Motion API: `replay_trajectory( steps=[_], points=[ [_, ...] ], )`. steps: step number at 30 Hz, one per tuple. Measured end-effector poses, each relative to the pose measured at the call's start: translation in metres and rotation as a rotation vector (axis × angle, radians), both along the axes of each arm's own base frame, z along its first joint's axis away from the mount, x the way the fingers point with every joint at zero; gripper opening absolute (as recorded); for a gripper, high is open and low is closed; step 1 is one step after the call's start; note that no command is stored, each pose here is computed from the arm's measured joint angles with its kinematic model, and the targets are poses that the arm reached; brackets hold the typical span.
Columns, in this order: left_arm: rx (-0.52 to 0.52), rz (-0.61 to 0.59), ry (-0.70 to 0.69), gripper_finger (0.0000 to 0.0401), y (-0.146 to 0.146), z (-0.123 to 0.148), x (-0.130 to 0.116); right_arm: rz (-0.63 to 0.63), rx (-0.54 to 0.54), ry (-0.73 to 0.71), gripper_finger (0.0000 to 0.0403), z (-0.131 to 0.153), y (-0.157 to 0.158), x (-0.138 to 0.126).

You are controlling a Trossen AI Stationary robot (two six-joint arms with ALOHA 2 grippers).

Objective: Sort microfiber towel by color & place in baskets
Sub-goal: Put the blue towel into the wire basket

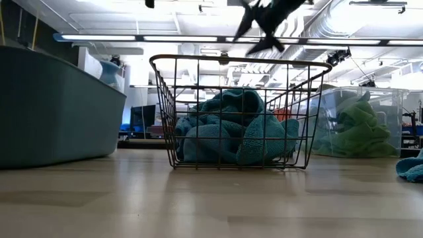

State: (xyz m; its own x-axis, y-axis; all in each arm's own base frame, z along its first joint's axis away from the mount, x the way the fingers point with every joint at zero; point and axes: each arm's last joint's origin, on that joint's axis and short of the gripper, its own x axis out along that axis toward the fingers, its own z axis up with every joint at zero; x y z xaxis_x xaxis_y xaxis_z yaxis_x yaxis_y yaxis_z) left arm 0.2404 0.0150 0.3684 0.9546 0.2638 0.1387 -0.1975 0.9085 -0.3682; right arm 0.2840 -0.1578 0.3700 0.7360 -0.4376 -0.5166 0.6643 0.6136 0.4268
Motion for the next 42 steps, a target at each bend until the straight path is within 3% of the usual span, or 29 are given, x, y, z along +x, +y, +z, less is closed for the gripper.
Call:
replay_trajectory(
  steps=[9, 17, 24, 33, 42],
  points=[
    [-0.001, -0.018, -0.02, 0.0225, 0.0, 0.006, -0.009, -0.133, 0.331, 0.199, 0.0277, -0.094, -0.07, 0.028],
    [-0.016, -0.02, 0.058, 0.0225, 0.0, 0.002, -0.016, -0.166, 0.476, 0.391, 0.0277, -0.163, -0.079, 0.045],
    [-0.002, -0.016, 0.087, 0.0225, 0.0, 0.0, -0.019, -0.166, 0.519, 0.512, 0.0277, -0.196, -0.078, 0.049],
    [-0.002, -0.01, 0.114, 0.0225, 0.0, -0.002, -0.019, -0.213, 0.5, 0.638, 0.0277, -0.215, -0.077, 0.047],
    [-0.002, -0.006, 0.116, 0.0225, 0.0, -0.003, -0.019, -0.163, 0.491, 0.699, 0.0277, -0.228, -0.073, 0.051]
  ],
)
